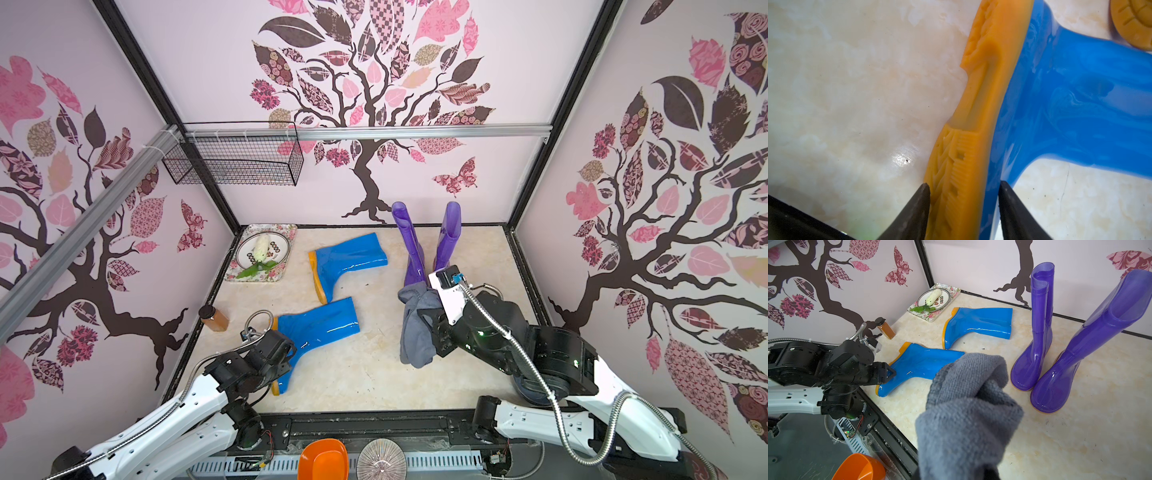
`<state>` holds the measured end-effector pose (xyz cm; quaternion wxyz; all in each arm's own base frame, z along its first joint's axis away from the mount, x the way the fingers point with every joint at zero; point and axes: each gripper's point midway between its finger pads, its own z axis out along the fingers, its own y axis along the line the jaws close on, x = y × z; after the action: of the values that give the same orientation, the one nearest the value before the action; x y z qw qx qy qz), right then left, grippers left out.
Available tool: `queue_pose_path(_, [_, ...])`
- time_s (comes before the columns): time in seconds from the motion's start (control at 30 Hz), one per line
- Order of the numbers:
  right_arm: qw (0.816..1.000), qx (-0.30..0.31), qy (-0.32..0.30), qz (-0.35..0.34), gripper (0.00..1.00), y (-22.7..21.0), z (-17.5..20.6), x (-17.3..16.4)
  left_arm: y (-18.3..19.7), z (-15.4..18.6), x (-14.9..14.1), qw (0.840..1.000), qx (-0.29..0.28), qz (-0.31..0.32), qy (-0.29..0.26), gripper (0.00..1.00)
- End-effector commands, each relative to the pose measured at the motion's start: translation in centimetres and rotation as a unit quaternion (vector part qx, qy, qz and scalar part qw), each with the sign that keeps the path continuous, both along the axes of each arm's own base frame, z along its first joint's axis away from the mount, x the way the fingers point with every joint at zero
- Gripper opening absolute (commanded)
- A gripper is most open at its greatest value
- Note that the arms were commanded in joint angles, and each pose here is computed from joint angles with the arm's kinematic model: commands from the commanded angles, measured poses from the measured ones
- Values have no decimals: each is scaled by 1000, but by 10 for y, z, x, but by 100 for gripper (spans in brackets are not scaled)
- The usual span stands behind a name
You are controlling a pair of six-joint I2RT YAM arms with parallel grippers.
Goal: Wipe the rubber boots with a cloth
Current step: Pick up the rubber boot from the center of the board, then place the rubber boot at the center of the board.
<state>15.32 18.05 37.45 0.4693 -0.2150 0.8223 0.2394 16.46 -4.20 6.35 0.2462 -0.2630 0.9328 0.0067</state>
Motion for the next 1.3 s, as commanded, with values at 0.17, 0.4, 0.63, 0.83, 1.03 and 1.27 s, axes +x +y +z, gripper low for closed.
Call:
queue_pose_path(0.17, [1000,28,1,10,0,10,11,-1,-11,2,0,999,-23,-27,4,10])
queue_pose_path(0.4, [998,48,12,27,0,16,22,-6,-24,28,-10,996,-77,-35,-15,0])
queue_pose_path(0.63, [996,65,22,53,0,30,34,-11,-71,74,-5,987,-64,-142,-43,0])
queue_pose_path(0.83, [995,71,26,64,0,38,38,-12,-132,84,3,967,-13,-245,-67,0])
queue_pose_path(1.03, [995,64,52,51,0,59,-9,0,-195,69,25,940,-27,-322,-112,0])
queue_pose_path(1.27, [991,30,126,40,0,88,-117,6,-210,30,29,919,2,-378,-117,13])
